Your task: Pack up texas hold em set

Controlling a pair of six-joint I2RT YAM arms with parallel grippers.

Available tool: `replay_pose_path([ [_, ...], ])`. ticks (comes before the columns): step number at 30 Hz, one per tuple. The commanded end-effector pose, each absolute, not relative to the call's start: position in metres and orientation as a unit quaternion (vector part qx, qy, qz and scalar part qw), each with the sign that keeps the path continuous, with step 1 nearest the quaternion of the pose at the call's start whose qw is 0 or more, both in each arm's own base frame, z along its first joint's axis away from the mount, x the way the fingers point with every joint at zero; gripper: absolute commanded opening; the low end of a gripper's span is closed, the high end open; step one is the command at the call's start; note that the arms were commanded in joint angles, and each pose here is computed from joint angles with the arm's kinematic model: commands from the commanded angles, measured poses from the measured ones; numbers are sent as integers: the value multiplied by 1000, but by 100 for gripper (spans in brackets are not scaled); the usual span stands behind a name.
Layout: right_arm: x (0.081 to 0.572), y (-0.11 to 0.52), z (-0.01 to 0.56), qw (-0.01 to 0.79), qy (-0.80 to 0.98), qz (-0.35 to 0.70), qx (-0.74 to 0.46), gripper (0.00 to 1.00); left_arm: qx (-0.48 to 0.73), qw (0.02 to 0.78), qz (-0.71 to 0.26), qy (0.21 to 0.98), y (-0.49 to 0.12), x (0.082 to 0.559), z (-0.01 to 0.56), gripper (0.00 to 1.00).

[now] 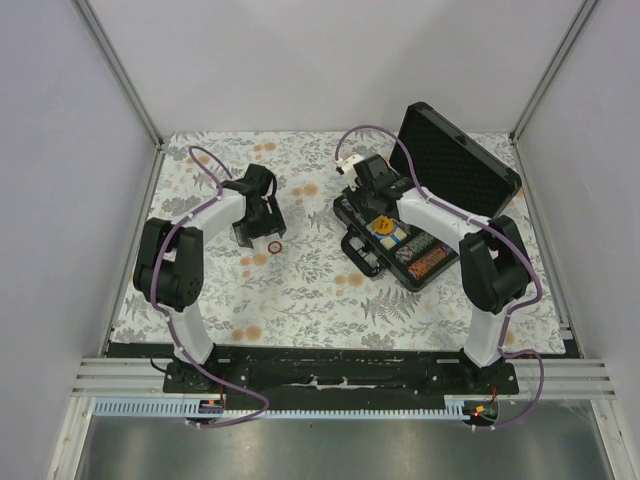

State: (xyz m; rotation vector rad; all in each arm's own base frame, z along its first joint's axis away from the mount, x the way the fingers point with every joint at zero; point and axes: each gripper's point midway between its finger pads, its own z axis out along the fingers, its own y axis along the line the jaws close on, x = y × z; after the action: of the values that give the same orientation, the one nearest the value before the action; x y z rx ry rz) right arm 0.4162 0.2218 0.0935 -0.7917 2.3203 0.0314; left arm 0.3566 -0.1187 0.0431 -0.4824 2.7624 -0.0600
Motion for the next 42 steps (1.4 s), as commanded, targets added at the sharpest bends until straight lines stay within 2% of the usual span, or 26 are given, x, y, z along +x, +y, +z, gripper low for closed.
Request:
replay_pose_path([
  [1, 431, 230, 154, 412, 873, 38, -259, 49, -144, 160, -24, 976, -125, 354, 33, 86],
  [8, 429, 238, 168, 424, 874, 70, -226, 51, -134, 149, -16, 980, -129, 348, 24, 82],
  [16, 428, 242, 171, 423, 876, 87, -213, 49, -133, 145, -4, 980, -128, 349, 10, 71],
  [27, 427, 244, 176, 426, 877, 94, -203, 48, -125, 133, 4, 983, -130, 357, -3, 67],
  [38, 427, 244, 171, 421, 879, 93, -204, 47, -130, 122, 5, 984, -130, 352, -10, 50],
  [42, 427, 243, 172, 422, 878, 91, -204, 47, -133, 114, -5, 984, -134, 352, -11, 48],
])
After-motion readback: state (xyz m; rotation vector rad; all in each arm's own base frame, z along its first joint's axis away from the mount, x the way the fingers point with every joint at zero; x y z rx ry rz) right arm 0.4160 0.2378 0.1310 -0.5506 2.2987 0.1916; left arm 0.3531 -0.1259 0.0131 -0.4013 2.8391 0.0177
